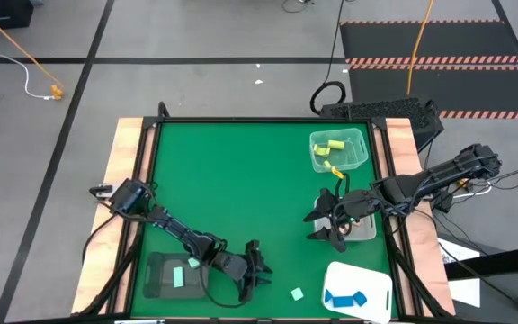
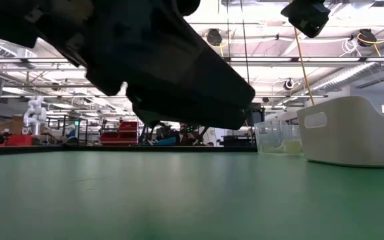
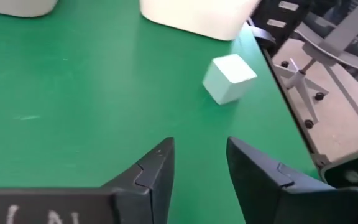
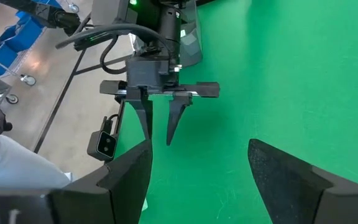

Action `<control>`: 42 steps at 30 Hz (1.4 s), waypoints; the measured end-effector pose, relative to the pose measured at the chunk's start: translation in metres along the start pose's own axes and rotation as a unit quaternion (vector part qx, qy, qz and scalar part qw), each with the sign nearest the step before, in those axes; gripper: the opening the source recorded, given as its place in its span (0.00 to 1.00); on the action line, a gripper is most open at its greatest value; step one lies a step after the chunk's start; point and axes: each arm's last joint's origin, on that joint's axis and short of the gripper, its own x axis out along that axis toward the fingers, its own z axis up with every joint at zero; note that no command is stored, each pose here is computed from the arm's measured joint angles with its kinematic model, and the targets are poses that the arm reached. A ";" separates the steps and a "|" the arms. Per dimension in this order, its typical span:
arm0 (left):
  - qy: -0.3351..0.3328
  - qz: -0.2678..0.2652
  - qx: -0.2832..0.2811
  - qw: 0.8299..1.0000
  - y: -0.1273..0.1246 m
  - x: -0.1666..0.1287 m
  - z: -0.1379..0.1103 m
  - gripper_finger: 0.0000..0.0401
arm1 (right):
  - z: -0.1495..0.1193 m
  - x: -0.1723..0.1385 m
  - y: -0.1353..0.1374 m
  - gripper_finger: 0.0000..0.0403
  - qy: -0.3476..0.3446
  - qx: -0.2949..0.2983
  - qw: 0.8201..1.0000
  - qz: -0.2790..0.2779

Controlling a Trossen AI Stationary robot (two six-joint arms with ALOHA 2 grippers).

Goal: Sort & place blocks by color
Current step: Put the light blue block into the black bin

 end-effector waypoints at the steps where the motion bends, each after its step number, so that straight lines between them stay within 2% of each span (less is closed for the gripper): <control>1: 0.000 -0.002 0.001 1.000 -0.002 -0.001 0.000 0.38 | 0.000 0.000 0.000 0.63 0.001 0.000 1.000 0.001; 4: -0.007 -0.006 0.000 1.000 -0.004 -0.003 0.003 0.38 | 0.000 0.000 0.000 0.63 -0.002 0.000 1.000 -0.002; 11: -0.024 0.018 -0.004 1.000 -0.002 -0.006 0.009 0.39 | 0.006 0.000 -0.002 0.63 -0.052 -0.013 0.997 -0.047; 16: -0.006 0.026 -0.016 1.000 -0.001 -0.007 0.007 0.39 | 0.008 0.000 0.000 0.63 -0.065 -0.015 0.997 -0.041; 21: -0.005 0.058 -0.010 0.998 0.007 -0.018 0.020 0.39 | 0.015 -0.001 0.003 0.63 -0.099 -0.022 0.995 -0.025; 26: -0.010 0.105 0.039 0.994 0.011 -0.027 0.029 0.39 | 0.026 -0.004 0.010 0.63 -0.158 0.043 0.986 0.018; 32: 0.004 0.140 0.040 0.989 0.021 -0.035 0.036 0.38 | 0.041 -0.011 0.017 0.63 -0.236 0.116 0.962 0.069; 35: 0.014 0.146 0.032 0.989 0.021 -0.038 0.035 0.38 | 0.039 -0.004 0.018 0.63 -0.230 0.134 0.961 0.072; 42: 0.034 0.151 0.000 0.988 0.017 -0.039 0.028 0.38 | 0.016 0.036 0.029 0.63 -0.176 0.110 0.977 0.037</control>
